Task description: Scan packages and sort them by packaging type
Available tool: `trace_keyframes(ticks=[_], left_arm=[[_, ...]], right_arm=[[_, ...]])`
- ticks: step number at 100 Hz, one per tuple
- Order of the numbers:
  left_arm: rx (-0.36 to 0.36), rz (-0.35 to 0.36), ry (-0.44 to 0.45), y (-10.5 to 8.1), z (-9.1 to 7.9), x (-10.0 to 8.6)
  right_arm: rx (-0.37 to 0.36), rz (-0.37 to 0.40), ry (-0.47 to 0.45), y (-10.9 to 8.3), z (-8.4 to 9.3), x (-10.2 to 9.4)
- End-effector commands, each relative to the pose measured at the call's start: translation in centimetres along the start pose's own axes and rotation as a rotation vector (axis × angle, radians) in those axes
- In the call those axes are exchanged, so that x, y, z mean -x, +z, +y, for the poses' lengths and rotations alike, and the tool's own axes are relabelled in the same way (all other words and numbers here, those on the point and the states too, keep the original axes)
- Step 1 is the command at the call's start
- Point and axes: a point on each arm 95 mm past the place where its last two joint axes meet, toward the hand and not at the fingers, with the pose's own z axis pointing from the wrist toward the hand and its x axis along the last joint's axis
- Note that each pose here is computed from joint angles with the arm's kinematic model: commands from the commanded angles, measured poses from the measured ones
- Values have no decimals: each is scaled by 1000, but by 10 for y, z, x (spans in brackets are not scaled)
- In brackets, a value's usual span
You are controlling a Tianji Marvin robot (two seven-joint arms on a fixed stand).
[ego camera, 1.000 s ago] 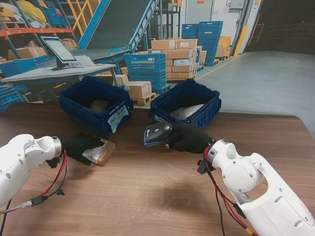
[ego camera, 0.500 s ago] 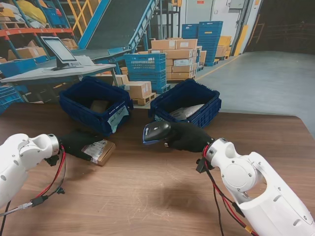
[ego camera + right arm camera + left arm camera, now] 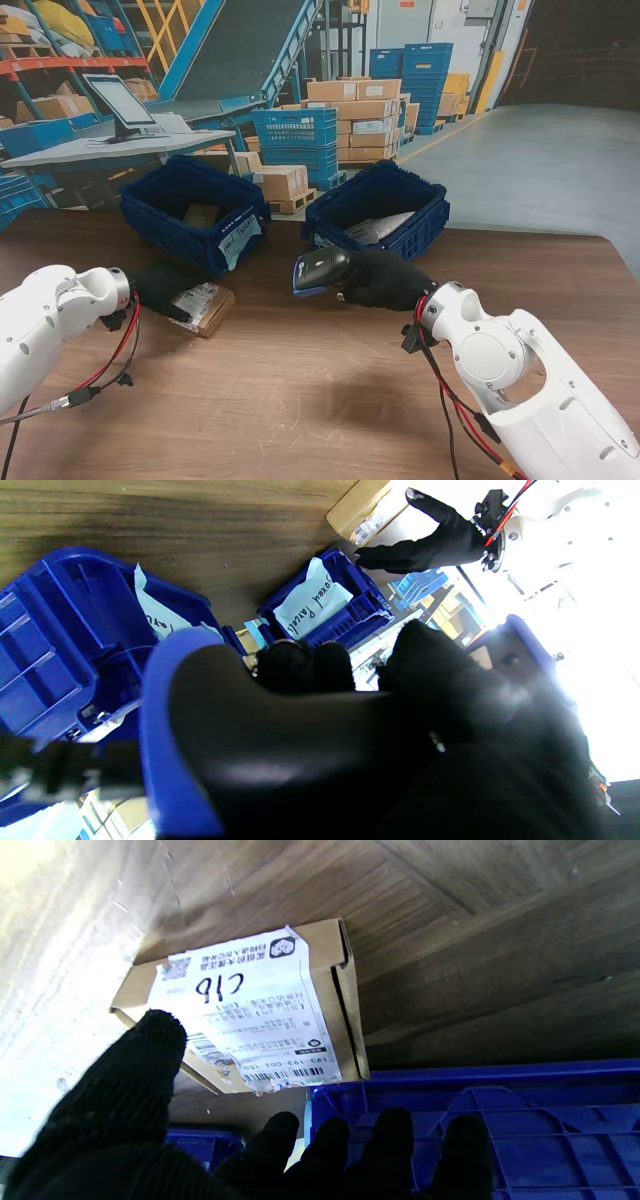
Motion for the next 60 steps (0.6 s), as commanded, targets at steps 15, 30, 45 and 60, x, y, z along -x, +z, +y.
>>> trace_keyframes(ticks=[15, 30, 45, 60], left_arm=[[15, 13, 18, 5, -3, -5], [47, 23, 10, 8, -1, -5], [58, 21, 17, 9, -2, -6], [73, 9, 13, 10, -4, -7]], right_arm=[[-14, 13, 2, 3, -2, -3], [-16, 10, 3, 2, -1, -2], [-17, 9, 5, 2, -1, -2], [-16, 12, 4, 3, -2, -2]])
